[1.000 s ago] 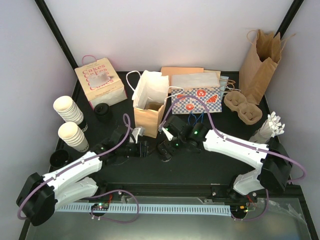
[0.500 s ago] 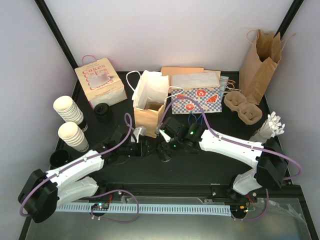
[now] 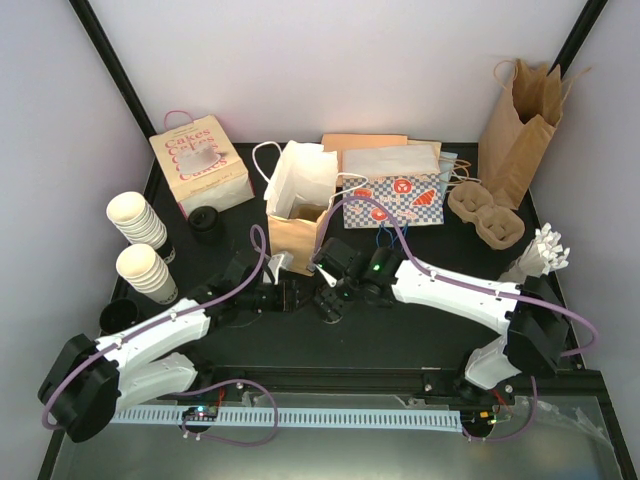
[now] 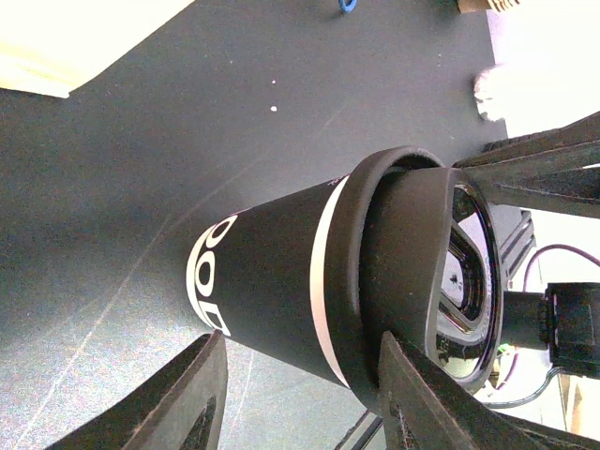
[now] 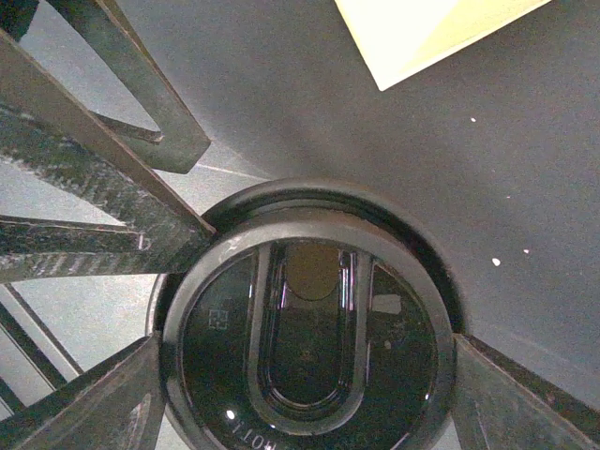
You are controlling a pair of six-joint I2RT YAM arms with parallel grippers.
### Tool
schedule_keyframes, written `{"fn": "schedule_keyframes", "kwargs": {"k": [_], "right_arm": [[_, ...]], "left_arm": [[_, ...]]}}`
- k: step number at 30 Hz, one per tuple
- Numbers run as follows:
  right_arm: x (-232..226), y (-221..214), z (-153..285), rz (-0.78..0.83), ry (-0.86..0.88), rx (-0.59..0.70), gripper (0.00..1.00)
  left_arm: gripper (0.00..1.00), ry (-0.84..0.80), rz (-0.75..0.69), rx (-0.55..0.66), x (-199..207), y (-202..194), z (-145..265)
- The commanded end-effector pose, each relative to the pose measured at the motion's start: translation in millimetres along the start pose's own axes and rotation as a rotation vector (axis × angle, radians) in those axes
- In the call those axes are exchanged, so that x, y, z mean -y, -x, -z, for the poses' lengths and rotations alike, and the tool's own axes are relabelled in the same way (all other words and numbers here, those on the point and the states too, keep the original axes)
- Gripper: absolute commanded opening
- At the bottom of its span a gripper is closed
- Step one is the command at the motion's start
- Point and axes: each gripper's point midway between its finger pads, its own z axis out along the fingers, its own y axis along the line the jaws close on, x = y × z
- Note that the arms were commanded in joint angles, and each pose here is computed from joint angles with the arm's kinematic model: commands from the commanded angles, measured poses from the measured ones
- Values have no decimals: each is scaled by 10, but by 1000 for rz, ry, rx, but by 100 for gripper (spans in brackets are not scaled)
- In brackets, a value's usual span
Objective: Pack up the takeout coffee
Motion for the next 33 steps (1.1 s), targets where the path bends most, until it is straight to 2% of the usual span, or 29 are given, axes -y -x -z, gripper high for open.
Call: {"fn": "schedule_keyframes", "kwargs": {"k": [1,15,26,33], "right_arm": [[-18,-39,-46,33,-33,-34,82],[3,-88,-86,44,-64,-57,74],[-2,-143,-96,45,-58,-66,74],[-28,-137,-92,50,-43,-64,73]], "left_arm": [[47,-11,0,4,10,24,-15],[45,0,3,3,-36,4,-24],[40,-19,12,58,-12,107,63],[39,-40,19,39,-11,88,22]]}}
